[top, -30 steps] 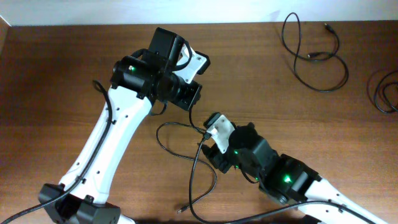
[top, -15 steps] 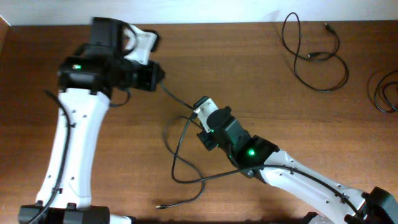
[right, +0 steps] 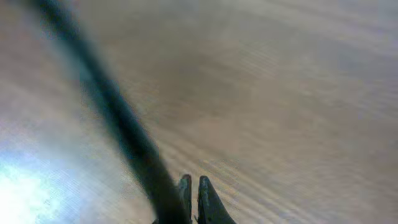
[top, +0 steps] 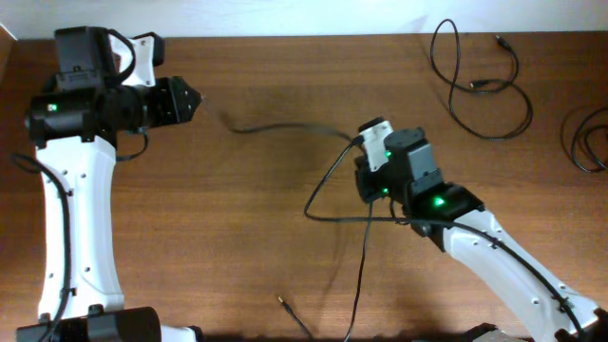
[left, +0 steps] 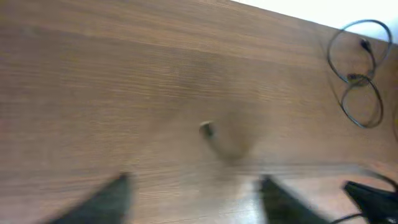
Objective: Untangle cables
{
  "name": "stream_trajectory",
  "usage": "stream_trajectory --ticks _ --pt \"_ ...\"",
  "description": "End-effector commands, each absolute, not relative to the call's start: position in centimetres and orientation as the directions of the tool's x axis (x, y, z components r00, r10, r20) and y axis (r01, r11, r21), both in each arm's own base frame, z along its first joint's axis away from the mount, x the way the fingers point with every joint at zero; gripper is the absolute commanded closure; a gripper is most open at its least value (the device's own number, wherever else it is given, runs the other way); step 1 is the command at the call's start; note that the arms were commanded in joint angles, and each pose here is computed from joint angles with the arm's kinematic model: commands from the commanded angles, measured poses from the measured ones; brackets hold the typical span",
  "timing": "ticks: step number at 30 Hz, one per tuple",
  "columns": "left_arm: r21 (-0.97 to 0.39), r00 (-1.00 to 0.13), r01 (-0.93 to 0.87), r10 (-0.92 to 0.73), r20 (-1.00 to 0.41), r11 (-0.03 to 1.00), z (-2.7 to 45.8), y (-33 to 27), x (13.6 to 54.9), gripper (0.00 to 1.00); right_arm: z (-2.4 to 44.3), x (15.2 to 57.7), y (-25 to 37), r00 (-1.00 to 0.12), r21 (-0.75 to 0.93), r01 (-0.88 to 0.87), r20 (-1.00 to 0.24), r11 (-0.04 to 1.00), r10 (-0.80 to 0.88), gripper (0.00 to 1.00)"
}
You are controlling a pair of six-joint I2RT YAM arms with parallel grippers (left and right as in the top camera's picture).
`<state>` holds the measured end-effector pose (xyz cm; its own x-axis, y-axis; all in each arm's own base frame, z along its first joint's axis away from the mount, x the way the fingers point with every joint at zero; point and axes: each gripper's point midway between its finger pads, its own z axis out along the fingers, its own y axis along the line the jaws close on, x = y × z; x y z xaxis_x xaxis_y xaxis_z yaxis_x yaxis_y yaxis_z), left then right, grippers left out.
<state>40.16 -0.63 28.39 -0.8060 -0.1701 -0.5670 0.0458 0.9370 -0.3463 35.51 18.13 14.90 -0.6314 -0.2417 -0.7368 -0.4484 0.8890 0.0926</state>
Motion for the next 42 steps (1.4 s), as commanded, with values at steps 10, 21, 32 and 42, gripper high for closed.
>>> stream_trajectory --ticks 10,21,32,42 --pt "-0.34 -0.836 0.192 -0.028 -0.548 0.92 27.8 -8.8 39.7 0.01 41.4 38.8 -9.4 -0.314 -0.139 0.347 -0.949 0.928 -0.025 0.96" --pt "-0.338 -0.836 0.193 -0.026 -0.548 0.921 27.8 -8.8 39.7 0.01 38.7 32.7 -21.4 -0.419 -0.192 0.661 -0.897 0.725 0.144 0.96" --pt "-0.338 -0.836 0.193 -0.026 -0.548 0.921 27.8 -8.8 39.7 0.01 44.0 28.6 -27.8 -0.275 -0.26 0.938 -0.961 0.23 0.036 0.96" --pt "-0.338 -0.836 0.193 -0.026 -0.548 0.921 27.8 -8.8 39.7 0.01 24.2 28.1 -23.8 -0.323 -0.14 0.934 -0.73 0.33 0.603 0.96"
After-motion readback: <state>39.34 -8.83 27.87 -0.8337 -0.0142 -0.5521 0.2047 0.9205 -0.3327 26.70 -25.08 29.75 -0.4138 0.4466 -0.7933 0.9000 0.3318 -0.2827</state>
